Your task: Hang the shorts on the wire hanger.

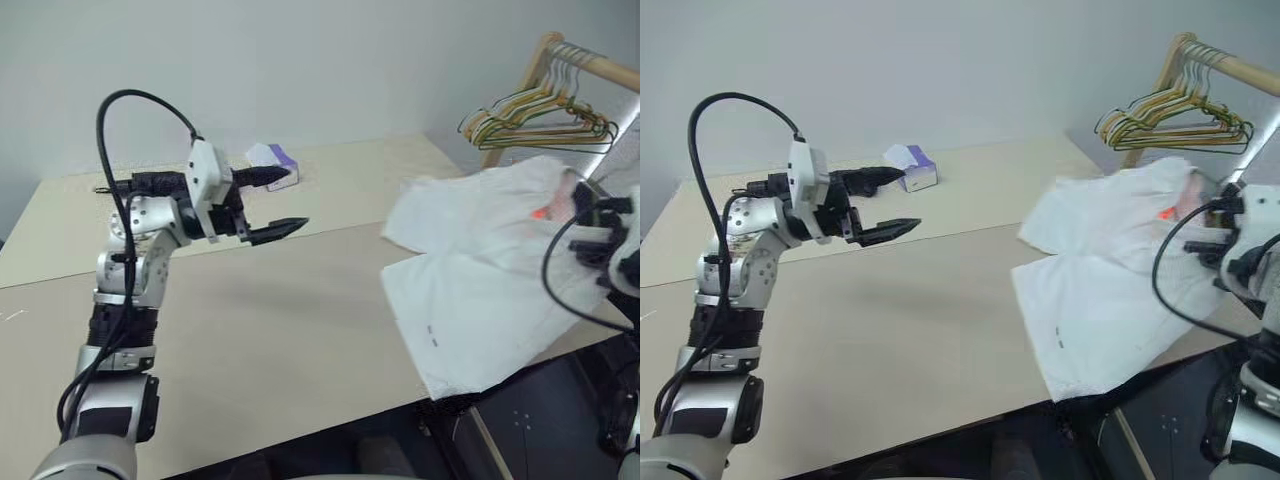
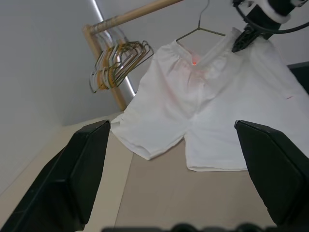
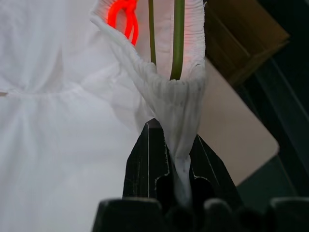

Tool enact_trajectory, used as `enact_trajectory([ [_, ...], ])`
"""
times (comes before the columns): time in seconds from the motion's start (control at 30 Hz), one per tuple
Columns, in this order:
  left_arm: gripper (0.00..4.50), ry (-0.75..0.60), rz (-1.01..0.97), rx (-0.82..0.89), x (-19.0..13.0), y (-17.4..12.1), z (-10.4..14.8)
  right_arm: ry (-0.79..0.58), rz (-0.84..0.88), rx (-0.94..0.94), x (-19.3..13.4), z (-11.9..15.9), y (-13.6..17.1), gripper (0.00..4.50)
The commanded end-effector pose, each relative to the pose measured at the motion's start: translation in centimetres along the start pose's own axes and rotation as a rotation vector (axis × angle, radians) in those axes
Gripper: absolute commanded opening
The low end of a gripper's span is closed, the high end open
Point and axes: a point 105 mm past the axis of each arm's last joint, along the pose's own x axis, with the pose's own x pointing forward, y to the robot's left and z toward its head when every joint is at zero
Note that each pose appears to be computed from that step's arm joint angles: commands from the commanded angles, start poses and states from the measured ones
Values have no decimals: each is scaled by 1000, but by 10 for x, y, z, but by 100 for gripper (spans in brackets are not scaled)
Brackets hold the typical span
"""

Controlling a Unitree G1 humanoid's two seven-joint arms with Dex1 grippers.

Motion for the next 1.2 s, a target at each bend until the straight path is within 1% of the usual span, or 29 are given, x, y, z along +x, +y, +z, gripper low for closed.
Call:
enact_trajectory([
  [0.03,446,-51,3,31,4,-4,17,-78,-174,141,-9,27,-38,0],
  [0.1,446,-56,9,32,4,-5,19,-87,-204,168,-8,33,-43,0],
  [0.23,446,-62,43,38,-1,-4,22,-131,-295,252,-3,46,-63,0],
  [0.4,446,-81,30,15,-6,-11,23,-193,-324,325,-1,62,-74,0],
  [0.47,446,-77,28,14,-6,-13,21,-197,-331,365,0,65,-80,0],
  [0.67,446,-60,20,17,-5,-19,18,-122,-306,526,10,55,-88,0],
  [0.73,446,-88,-11,19,-8,-24,22,-92,-347,578,12,45,-96,0],
  [0.83,446,-147,-99,15,-14,-37,32,-71,-385,570,11,40,-101,0],
  [1.0,446,-183,-131,3,-15,-41,37,-24,-396,550,15,33,-94,0],
  [1.07,450,-184,-136,3,-15,-41,37,-15,-423,527,15,32,-93,70],
  [1.13,450,-181,-130,7,-14,-40,36,-23,-449,492,14,34,-94,127],
  [1.2,450,-173,-126,10,-13,-40,35,-36,-465,469,13,37,-93,202],
])
